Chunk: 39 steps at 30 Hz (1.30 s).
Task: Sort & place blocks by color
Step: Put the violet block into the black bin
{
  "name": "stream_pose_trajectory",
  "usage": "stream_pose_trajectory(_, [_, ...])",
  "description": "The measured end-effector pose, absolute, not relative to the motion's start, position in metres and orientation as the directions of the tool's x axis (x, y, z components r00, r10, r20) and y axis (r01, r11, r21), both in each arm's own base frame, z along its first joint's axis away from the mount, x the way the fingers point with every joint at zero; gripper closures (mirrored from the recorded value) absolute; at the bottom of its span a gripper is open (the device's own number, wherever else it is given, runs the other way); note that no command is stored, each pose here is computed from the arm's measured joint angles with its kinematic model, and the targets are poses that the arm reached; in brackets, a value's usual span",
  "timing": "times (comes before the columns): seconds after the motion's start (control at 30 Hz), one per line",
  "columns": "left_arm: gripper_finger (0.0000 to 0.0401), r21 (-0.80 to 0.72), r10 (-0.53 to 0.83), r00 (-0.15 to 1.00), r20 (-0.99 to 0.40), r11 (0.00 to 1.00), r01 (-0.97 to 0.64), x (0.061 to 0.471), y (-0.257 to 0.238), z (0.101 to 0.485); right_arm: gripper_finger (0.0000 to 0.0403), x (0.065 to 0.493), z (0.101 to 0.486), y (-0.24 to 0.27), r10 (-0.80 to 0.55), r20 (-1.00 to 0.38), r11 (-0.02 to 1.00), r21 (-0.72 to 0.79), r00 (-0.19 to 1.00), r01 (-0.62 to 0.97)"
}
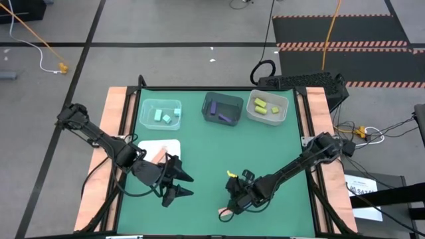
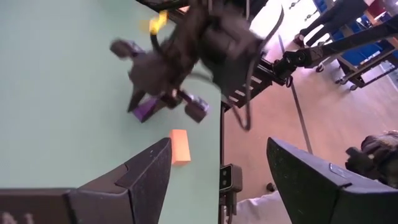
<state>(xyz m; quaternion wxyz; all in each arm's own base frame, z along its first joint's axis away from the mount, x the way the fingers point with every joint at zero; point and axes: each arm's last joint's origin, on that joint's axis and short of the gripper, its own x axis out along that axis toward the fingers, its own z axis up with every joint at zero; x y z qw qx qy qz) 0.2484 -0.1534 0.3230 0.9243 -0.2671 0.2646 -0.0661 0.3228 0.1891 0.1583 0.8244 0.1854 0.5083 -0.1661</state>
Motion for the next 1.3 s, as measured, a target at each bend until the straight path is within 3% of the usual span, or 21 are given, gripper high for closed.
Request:
stream_pose_trajectory(0.27, [0.0142,-0.528,-0.264,0.852,-0.452,0.849,-0.017,0.249,-0.153,0.323,0.0314,0.322,0.218,0.163,-0.226,-0.752,0.89,0.101,0.62,0.446])
stream_pose_trajectory(0.57, [0.0144,-0.492,-0.274,0.888,-0.37,0.868,0.063,0.254,-0.152,0.331,0.0314,0.317,0.281,0.132,-0.486,-0.426,0.842,0.004,0.763,0.539])
stream_pose_trajectory(0.77, [0.0143,-0.451,-0.259,0.922,-0.289,0.886,0.107,0.261,-0.145,0.339,0.0314,0.317,0.298,0.117,-0.535,-0.226,0.829,0.048,0.814,0.558])
stream_pose_trajectory(0.9, [0.0144,-0.44,-0.23,0.929,-0.291,0.894,0.084,0.265,-0.137,0.339,0.0314,0.316,0.294,0.109,-0.494,-0.107,0.854,0.128,0.863,0.505])
stream_pose_trajectory(1.03, [0.0144,-0.438,-0.202,0.934,-0.293,0.897,0.057,0.269,-0.129,0.339,0.0314,0.309,0.278,0.098,-0.434,0.002,0.856,0.313,0.901,0.412])
stream_pose_trajectory(1.3, [0.0144,-0.438,-0.158,0.943,-0.294,0.899,0.014,0.275,-0.116,0.339,0.0314,0.274,0.239,0.068,-0.341,0.239,0.682,0.729,0.909,0.064])
